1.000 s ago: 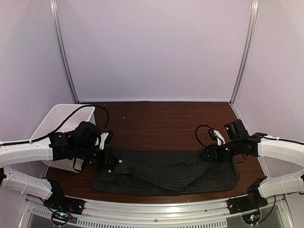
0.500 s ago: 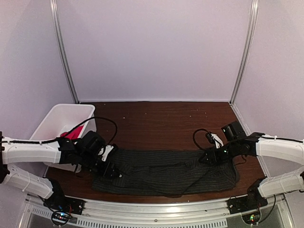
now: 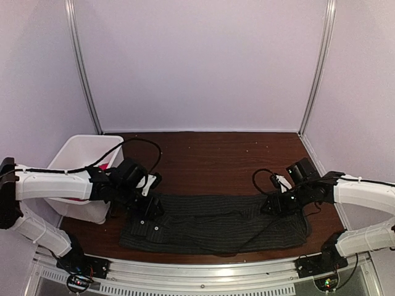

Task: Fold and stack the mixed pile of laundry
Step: Fold the 1/3-folded shirt at the center of the board.

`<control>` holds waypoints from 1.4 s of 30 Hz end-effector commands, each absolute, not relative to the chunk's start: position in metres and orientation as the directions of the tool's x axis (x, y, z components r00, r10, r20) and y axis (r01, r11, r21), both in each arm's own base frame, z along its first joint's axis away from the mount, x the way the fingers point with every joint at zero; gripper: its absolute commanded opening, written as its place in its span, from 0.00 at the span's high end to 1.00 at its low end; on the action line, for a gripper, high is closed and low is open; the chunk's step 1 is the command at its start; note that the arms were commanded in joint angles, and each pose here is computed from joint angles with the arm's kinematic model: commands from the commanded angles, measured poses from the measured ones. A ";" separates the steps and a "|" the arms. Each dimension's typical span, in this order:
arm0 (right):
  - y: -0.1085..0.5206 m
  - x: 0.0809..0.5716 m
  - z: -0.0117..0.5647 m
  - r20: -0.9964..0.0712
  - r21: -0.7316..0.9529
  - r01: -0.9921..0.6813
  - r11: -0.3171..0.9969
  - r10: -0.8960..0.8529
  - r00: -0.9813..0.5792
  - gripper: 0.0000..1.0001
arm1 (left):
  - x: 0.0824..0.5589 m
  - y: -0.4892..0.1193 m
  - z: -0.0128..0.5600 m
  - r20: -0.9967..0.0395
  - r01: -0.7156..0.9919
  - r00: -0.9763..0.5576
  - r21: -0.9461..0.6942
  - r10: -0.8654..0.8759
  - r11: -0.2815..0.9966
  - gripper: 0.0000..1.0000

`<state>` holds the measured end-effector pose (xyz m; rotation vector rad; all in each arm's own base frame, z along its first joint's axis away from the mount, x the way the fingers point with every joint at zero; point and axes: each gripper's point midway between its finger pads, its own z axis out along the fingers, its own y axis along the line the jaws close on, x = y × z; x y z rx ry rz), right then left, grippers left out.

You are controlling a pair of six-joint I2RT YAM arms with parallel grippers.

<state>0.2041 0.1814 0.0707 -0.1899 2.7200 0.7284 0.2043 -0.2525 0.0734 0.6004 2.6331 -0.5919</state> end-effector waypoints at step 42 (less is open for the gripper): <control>0.179 0.235 0.127 -0.536 0.444 -0.246 0.861 0.035 -0.844 0.34 | 0.250 -0.199 0.098 -0.642 0.338 -0.753 -0.191 0.143 0.921 1.00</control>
